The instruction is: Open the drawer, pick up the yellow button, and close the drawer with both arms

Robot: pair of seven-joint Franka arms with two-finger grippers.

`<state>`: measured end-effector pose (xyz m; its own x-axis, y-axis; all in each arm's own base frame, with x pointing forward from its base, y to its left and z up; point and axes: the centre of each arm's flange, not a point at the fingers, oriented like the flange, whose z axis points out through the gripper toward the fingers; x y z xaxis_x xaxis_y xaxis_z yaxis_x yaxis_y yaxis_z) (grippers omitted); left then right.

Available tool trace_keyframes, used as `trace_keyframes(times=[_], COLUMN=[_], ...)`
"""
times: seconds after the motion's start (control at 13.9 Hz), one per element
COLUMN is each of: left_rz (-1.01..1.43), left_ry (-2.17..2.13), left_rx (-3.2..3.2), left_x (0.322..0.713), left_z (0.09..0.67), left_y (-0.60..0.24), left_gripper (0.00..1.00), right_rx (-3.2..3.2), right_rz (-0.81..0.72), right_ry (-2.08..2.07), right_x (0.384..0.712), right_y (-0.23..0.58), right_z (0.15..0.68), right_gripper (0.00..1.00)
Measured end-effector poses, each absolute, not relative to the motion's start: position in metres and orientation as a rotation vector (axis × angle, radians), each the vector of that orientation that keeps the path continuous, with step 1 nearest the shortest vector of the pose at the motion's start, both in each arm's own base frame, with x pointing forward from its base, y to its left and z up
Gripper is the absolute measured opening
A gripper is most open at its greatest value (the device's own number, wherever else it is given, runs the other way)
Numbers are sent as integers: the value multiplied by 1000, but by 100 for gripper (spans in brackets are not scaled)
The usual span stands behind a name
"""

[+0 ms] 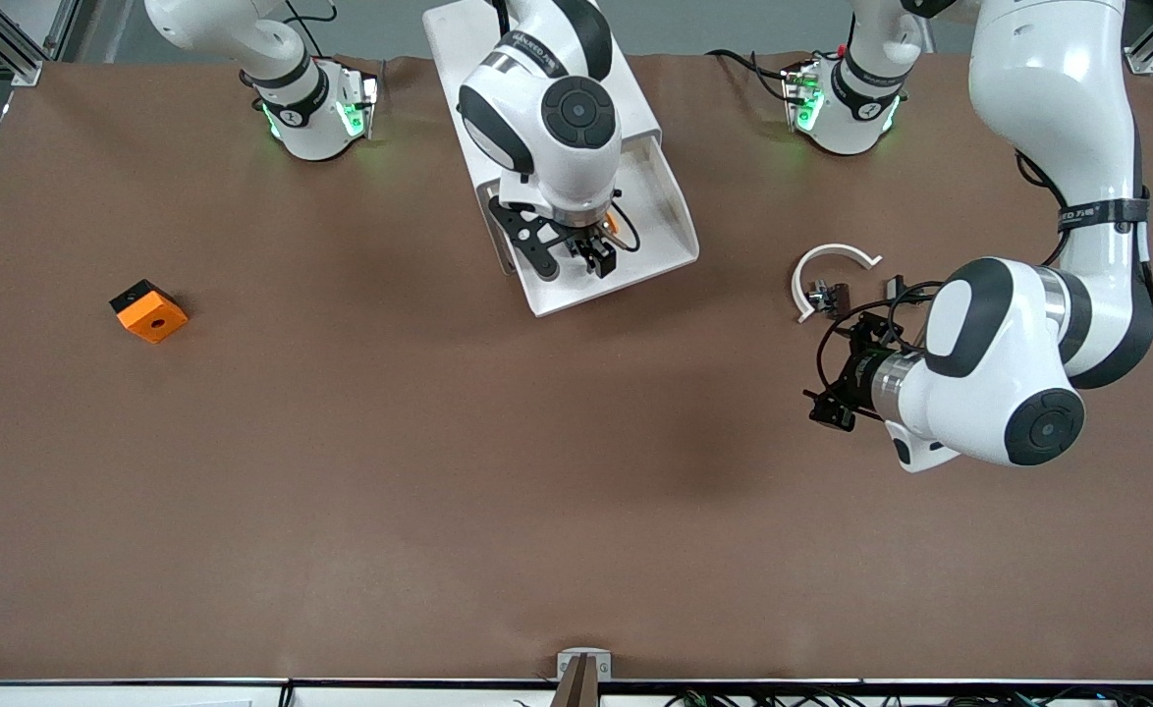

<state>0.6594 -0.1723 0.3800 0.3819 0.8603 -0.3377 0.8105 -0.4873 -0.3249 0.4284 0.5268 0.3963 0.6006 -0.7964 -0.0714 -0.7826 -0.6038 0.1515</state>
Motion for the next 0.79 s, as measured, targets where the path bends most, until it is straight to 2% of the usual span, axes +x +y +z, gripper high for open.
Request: trace_keyframes(times=[0.36, 0.79], left_rz=[705, 478], left_ry=[-1183, -827], left_rx=[-2799, -3100], left_x=[662, 648], left_z=[385, 441], left_y=[-174, -239], left_gripper=[100, 100], right_rx=[2720, 2733], right_rz=[-199, -191], right_ry=[-1340, -1352], right_x=[427, 431], right_y=[529, 529], right_z=[397, 405], right_gripper=[43, 41])
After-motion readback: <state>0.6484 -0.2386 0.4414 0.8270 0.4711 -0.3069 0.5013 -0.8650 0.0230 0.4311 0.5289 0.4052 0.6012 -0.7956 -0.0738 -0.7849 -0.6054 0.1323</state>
